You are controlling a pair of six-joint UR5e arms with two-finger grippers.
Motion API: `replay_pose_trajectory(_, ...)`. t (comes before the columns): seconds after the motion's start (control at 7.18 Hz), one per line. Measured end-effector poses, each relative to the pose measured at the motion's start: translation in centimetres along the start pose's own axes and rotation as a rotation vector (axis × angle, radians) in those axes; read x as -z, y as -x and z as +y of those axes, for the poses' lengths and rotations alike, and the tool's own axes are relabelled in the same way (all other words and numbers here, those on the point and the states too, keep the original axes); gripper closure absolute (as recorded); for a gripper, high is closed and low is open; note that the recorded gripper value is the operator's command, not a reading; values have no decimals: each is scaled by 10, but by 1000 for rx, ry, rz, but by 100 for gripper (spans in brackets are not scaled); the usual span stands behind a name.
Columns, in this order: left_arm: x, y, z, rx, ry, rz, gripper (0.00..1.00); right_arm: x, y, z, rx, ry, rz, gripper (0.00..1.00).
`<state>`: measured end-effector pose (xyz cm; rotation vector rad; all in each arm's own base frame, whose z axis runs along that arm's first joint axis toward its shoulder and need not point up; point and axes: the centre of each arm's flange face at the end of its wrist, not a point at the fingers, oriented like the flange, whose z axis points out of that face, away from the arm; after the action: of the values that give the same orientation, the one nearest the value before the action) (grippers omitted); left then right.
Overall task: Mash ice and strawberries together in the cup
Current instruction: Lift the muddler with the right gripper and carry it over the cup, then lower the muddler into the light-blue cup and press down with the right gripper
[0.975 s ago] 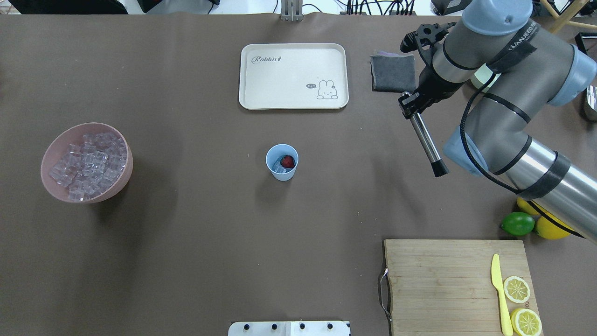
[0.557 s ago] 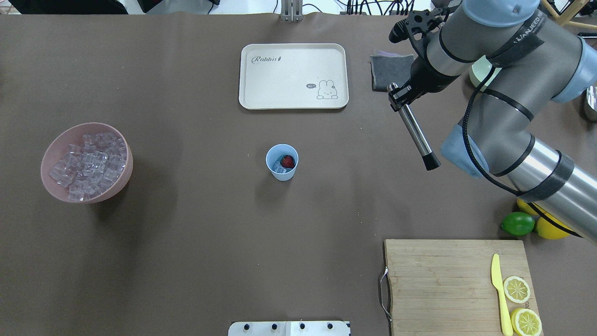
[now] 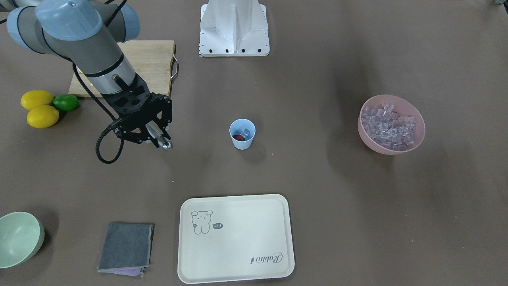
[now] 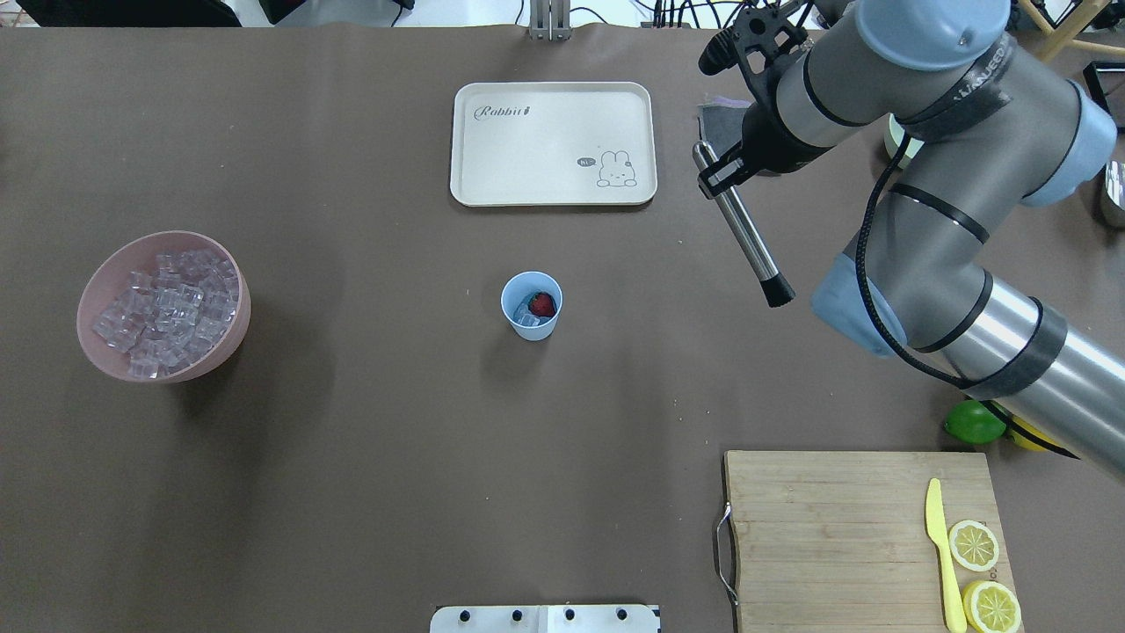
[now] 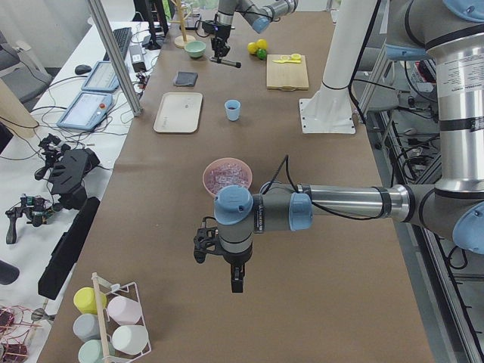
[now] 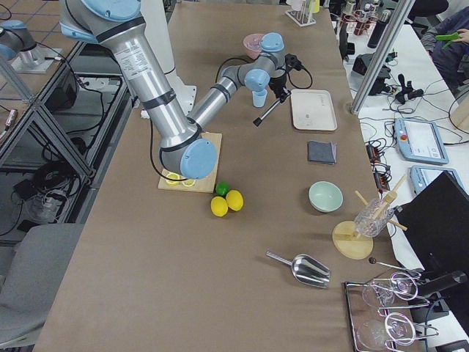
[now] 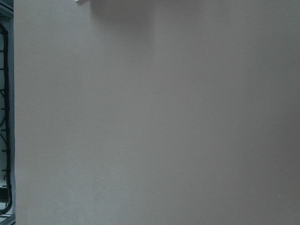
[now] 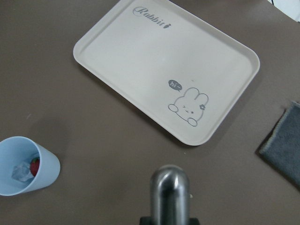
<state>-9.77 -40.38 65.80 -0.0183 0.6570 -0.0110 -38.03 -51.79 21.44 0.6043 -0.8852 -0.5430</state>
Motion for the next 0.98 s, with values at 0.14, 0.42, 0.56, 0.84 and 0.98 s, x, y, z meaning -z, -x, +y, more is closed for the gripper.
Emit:
replay_pose_trajectory(0.14,-1,1,0,1,2,0,2,-3,21,-5,39,-43,-32,100)
replay_pose_trajectory(0.42,-5,4,1,6,8,2,2,15,68,-35,118,-187,-87,100)
replay_pose_trajectory(0.56,-6,4,1,6,10,2,2,19,92,-43,157,-278,-109,100)
replay_pose_trajectory(0.84,-7,5,2,8,11,2,2,18,135,-44,190,-432,-124,100)
replay_pose_trajectory(0.98,-6,6,3,9,10,3,2,17,153,-41,195,-505,-122,100)
